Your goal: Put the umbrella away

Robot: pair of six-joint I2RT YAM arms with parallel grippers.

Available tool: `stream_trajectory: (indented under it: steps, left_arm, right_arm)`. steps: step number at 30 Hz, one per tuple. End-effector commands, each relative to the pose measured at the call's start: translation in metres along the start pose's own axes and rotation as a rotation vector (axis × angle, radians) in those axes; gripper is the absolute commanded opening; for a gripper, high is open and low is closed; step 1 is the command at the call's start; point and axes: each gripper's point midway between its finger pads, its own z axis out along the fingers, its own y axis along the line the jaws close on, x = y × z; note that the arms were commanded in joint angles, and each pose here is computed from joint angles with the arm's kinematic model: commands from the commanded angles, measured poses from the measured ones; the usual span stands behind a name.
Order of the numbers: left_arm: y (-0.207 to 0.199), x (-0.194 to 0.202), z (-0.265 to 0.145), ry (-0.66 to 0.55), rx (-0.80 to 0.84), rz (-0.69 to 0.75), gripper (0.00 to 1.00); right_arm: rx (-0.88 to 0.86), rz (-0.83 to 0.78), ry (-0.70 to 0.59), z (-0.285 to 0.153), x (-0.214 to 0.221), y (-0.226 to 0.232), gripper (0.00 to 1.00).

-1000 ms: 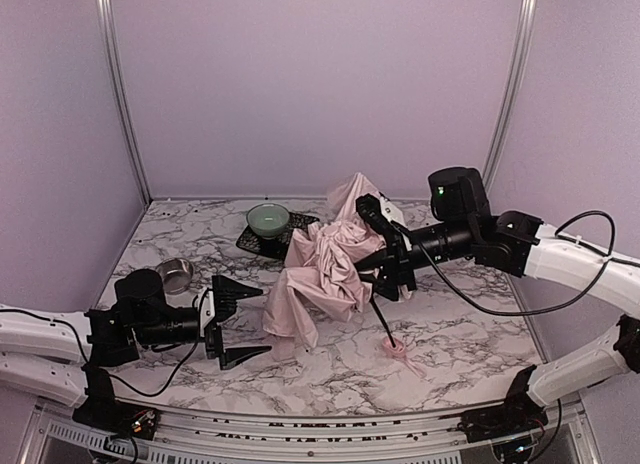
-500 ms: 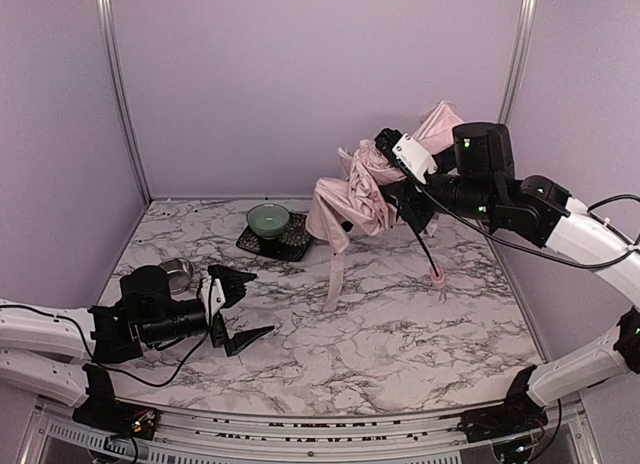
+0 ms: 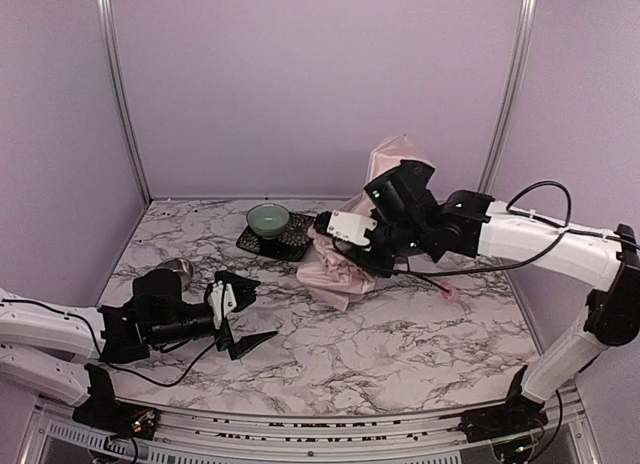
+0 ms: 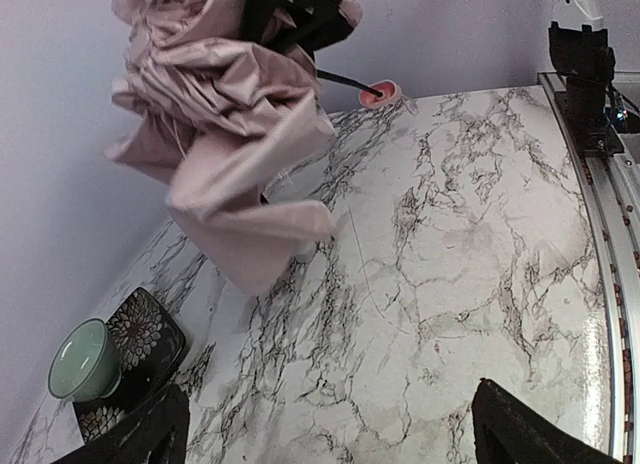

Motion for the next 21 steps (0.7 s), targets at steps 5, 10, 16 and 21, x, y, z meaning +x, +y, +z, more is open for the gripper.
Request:
stream_trajectory:
  steps: [5,10,16,21]
  left_arm:
    - [-0.018,-0.017,-0.002,-0.062,0.119,-0.064,0.92]
    - [-0.049,-0.013,-0.012,-0.081,0.23,-0.057,0.85]
    - [-0.081,-0.017,-0.011,-0.092,0.321,0.012,0.85]
    - [-0.1,-0.015,-0.002,-0.067,0.331,0.112,0.94]
  right_arm:
    - [-0.652,0.037,0.124,0.044,0.018,0.159,0.0]
    - [-0.861,0.098,0.177,0.05,0.025,0.2,0.0]
    - [-1.061,0.16,0.142,0.041,0.016,0.222,0.0]
    - [-1.159,0.222,0.156,0.044,0.021,0.238,0.04]
